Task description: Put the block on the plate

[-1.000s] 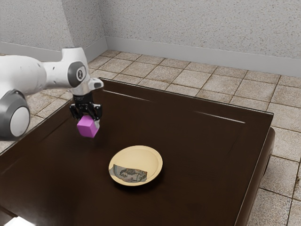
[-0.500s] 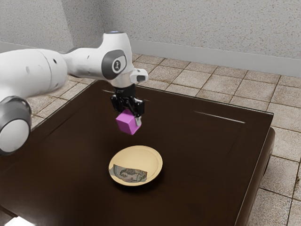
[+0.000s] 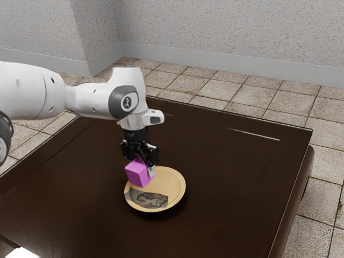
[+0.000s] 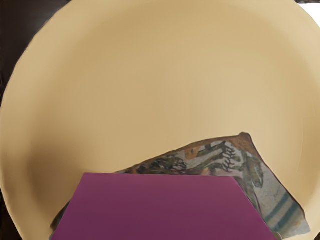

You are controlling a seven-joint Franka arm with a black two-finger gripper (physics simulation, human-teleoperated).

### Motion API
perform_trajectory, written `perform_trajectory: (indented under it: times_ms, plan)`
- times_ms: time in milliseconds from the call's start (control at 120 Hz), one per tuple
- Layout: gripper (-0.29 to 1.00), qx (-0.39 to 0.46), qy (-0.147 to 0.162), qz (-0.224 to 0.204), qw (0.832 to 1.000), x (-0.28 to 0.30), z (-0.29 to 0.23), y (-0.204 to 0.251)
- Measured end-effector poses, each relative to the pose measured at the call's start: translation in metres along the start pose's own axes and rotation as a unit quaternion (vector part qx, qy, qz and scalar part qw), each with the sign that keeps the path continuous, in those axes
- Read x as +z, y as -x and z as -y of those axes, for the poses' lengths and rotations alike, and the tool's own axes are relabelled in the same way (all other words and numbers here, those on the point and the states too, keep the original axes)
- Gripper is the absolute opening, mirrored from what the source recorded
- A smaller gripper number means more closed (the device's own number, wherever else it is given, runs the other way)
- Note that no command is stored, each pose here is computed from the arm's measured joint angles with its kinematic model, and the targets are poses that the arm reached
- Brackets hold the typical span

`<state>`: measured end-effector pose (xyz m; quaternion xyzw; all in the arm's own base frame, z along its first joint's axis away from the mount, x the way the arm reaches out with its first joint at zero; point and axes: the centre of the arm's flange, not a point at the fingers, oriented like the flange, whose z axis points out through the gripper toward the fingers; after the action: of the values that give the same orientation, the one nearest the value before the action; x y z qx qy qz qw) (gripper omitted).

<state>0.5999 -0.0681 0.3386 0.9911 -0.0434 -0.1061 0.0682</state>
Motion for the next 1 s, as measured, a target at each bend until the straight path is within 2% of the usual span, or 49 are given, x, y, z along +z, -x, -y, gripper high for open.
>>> perform_trajectory:
  times_ms: [133,500,633,750,917,1000]
  plan:
    - [0.40,0.002,0.000,-0.001,1.000,0.013,-0.001,-0.003]
    - [0.63,0.015,0.004,-0.021,1.000,0.002,-0.009,-0.003]
    - [0.67,0.024,0.006,-0.044,0.999,-0.034,-0.012,0.007]
    - [0.68,0.038,0.008,-0.075,0.996,-0.093,-0.018,0.024]
    - [0.69,0.049,-0.009,-0.102,0.994,-0.189,-0.032,0.044]
    - [0.70,0.043,-0.014,-0.100,0.994,-0.224,-0.039,0.055]
